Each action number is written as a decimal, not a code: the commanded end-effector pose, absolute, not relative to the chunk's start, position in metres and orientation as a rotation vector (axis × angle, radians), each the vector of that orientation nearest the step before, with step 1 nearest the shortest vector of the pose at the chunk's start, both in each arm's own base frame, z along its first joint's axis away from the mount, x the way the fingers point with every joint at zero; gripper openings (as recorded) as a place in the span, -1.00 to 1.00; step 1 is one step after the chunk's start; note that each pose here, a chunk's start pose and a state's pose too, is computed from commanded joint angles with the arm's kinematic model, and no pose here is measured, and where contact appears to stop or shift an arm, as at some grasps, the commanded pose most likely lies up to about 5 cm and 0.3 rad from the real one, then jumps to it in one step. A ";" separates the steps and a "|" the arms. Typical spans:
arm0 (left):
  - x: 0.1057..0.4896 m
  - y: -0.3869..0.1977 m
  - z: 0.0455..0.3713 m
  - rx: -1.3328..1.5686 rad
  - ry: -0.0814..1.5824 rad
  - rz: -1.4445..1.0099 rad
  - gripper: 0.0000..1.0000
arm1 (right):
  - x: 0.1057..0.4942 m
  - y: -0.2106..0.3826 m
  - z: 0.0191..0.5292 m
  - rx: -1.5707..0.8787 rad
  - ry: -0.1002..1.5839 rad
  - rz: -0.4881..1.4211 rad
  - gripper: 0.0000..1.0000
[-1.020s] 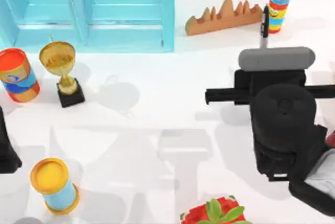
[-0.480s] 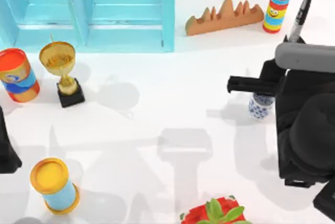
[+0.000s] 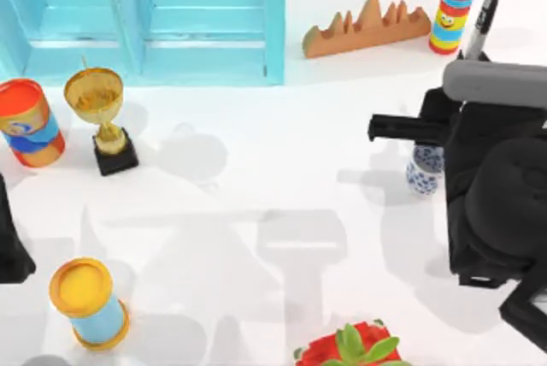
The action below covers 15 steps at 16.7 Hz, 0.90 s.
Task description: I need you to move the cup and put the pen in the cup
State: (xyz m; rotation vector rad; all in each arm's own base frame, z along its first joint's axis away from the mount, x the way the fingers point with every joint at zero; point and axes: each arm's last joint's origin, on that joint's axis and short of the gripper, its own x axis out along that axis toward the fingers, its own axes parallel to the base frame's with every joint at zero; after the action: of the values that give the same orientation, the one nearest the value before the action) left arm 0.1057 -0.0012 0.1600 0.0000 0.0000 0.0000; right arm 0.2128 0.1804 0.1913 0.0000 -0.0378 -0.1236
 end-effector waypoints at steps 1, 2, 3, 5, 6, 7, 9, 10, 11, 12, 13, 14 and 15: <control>0.106 -0.001 0.160 0.000 0.000 0.000 1.00 | 0.216 0.180 0.189 -0.003 -0.036 -0.123 -1.00; 0.106 -0.001 0.160 0.000 0.000 0.000 1.00 | 0.220 0.179 0.188 -0.001 -0.037 -0.122 -1.00; 0.106 -0.001 0.160 0.000 0.000 0.000 1.00 | 0.224 0.179 0.186 -0.002 -0.036 -0.123 -1.00; 0.106 -0.001 0.160 0.000 0.000 0.000 1.00 | 0.232 0.177 0.182 -0.003 -0.035 -0.122 -1.00; 0.106 -0.001 0.160 0.000 0.000 0.000 1.00 | 0.234 0.176 0.182 0.000 -0.038 -0.122 -1.00; 0.106 -0.001 0.160 0.000 0.000 0.000 1.00 | 0.234 0.176 0.182 0.000 -0.038 -0.122 -1.00; 0.106 -0.001 0.160 0.000 0.000 0.000 1.00 | 0.234 0.176 0.182 0.000 -0.038 -0.122 -1.00; 0.106 -0.001 0.160 0.000 0.000 0.000 1.00 | 0.234 0.176 0.182 0.000 -0.038 -0.122 -0.85; 0.106 -0.001 0.160 0.000 0.000 0.000 1.00 | 0.234 0.176 0.182 0.000 -0.038 -0.122 -0.70; 0.106 -0.001 0.160 0.000 0.000 0.000 1.00 | 0.234 0.176 0.182 0.000 -0.038 -0.122 -0.55; 0.106 -0.001 0.160 0.000 0.000 0.000 1.00 | 0.234 0.176 0.182 0.000 -0.038 -0.122 -0.40; 0.106 -0.001 0.160 0.000 0.000 0.000 1.00 | 0.234 0.176 0.182 0.000 -0.038 -0.122 -0.25; 0.106 -0.001 0.160 0.000 0.000 0.000 1.00 | 0.234 0.176 0.182 0.000 -0.038 -0.122 -0.10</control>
State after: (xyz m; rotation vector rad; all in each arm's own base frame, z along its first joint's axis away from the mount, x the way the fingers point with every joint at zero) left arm 0.1057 -0.0012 0.1600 0.0000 0.0000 0.0000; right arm 0.2339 0.1765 0.1820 -0.0003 -0.0381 -0.1219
